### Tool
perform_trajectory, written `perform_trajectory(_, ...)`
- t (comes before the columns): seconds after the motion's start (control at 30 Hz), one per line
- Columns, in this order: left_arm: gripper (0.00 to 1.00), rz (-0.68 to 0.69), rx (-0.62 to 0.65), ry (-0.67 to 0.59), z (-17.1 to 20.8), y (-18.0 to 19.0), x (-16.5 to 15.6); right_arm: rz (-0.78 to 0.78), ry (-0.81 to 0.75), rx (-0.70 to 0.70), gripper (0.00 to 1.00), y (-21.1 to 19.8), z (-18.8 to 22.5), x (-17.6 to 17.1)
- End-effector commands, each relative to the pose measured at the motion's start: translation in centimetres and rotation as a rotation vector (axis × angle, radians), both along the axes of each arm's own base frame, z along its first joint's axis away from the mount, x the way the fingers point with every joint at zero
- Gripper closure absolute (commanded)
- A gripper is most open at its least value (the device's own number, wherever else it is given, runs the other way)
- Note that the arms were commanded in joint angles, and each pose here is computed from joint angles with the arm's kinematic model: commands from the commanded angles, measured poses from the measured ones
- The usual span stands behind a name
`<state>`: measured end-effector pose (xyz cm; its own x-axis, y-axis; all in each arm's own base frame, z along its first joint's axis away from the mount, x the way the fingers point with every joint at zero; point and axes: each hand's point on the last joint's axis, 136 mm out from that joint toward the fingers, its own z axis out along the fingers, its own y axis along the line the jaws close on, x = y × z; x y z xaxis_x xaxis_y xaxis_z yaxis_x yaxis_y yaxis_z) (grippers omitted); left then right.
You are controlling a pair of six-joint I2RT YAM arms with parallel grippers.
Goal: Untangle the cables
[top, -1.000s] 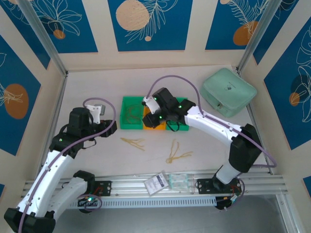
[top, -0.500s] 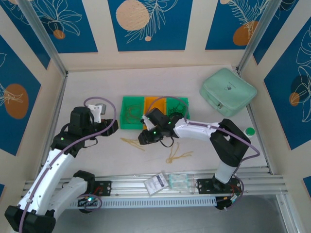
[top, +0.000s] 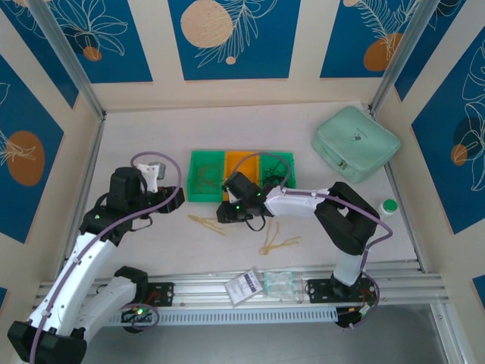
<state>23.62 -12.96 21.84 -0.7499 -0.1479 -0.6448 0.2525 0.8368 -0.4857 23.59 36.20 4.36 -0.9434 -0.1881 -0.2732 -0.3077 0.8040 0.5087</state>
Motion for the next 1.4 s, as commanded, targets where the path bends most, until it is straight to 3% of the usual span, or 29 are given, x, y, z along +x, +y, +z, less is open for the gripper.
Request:
perform_trajectory(0.0, 0.56, 0.011, 0.026, -0.013, -0.3, 0.6, 0.1, -0.002, 0.01, 0.041, 0.71, 1.5, 0.3, 0.3)
perform_trajectory(0.7, 0.56, 0.014, 0.047, -0.018, -0.3, 1.0, -0.1, 0.026, 0.012, 0.137, 0.72, 3.3, 1.7, 0.3)
perform_trajectory(1.1, 0.59, 0.014, 0.054, -0.008, -0.9, 1.0, -0.1, 0.061, 0.034, 0.162, 1.0, 3.2, 2.3, -0.5)
perform_trajectory(1.2, 0.66, 0.007, 0.051, -0.002, -1.4, 0.8, 0.0, 0.08, 0.035, 0.199, 1.0, 3.0, 3.0, -0.9)
perform_trajectory(1.37, 0.71, -0.024, 0.036, -0.006, -1.9, 0.3, 0.2, 0.149, 0.042, 0.38, 1.0, 3.3, 7.1, -1.9)
